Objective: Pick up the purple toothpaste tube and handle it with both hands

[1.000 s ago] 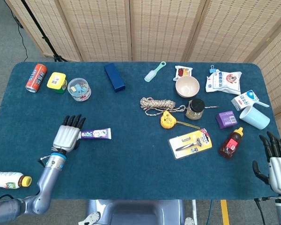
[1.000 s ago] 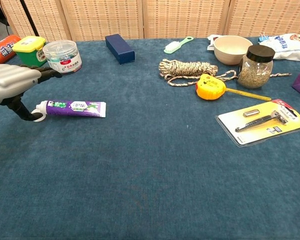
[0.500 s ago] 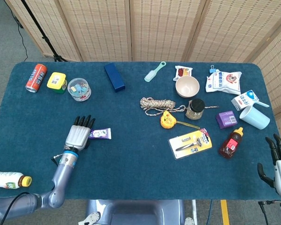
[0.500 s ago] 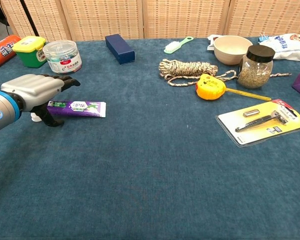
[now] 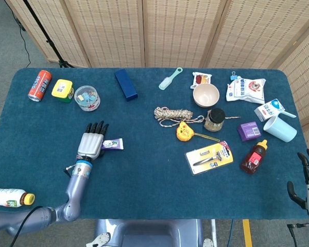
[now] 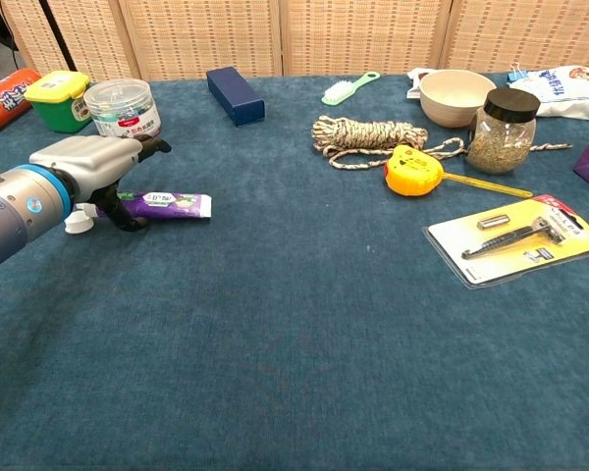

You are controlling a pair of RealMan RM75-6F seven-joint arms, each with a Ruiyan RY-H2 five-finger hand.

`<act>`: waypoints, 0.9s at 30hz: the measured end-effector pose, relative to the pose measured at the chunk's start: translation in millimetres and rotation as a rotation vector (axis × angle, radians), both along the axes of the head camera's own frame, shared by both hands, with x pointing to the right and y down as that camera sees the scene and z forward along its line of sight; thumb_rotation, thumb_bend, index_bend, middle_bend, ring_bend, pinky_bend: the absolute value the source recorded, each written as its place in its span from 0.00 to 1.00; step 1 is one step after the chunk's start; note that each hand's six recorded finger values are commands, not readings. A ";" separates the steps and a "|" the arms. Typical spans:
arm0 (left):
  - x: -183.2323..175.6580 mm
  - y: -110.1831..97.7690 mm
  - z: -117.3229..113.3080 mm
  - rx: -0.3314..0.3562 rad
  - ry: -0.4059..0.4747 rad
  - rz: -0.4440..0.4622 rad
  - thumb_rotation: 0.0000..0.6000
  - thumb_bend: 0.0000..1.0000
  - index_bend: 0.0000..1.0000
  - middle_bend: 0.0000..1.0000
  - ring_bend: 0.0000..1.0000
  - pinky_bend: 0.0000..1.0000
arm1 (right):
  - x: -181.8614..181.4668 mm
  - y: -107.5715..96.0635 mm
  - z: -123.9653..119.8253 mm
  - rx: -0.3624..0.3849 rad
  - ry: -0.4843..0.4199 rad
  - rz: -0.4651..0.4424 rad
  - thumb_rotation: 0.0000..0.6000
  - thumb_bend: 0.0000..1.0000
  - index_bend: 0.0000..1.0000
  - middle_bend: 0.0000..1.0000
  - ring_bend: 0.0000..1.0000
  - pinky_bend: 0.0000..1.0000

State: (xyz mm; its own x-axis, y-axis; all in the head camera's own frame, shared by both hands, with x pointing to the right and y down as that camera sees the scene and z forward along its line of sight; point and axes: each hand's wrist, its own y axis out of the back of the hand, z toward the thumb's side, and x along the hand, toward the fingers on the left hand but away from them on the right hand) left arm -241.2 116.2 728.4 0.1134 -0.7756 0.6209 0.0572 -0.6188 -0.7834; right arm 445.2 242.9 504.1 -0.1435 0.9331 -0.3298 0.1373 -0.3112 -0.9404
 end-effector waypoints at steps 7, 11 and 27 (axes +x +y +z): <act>-3.4 -19.2 -5.7 0.063 0.032 -0.082 1.00 0.48 0.00 0.00 0.00 0.04 | -2.2 -0.5 0.1 0.000 0.001 -0.003 1.00 0.46 0.06 0.00 0.00 0.00; -10.0 -35.2 -6.8 0.100 0.015 -0.128 1.00 0.47 0.00 0.00 0.00 0.04 | -2.5 0.0 -1.5 0.002 0.004 0.000 1.00 0.46 0.06 0.00 0.00 0.00; -18.5 -53.6 -20.2 0.073 0.043 -0.027 1.00 0.46 0.14 0.02 0.06 0.04 | -4.4 2.0 -4.1 0.008 0.000 0.000 1.00 0.46 0.06 0.00 0.00 0.00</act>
State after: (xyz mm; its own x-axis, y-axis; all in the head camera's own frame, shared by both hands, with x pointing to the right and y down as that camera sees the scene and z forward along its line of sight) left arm -259.6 62.6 708.2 0.1167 -0.8217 0.5579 0.0065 -0.5611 -0.8277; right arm 440.7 244.9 500.0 -0.1436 0.9357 -0.3223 0.1370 -0.3037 -0.9428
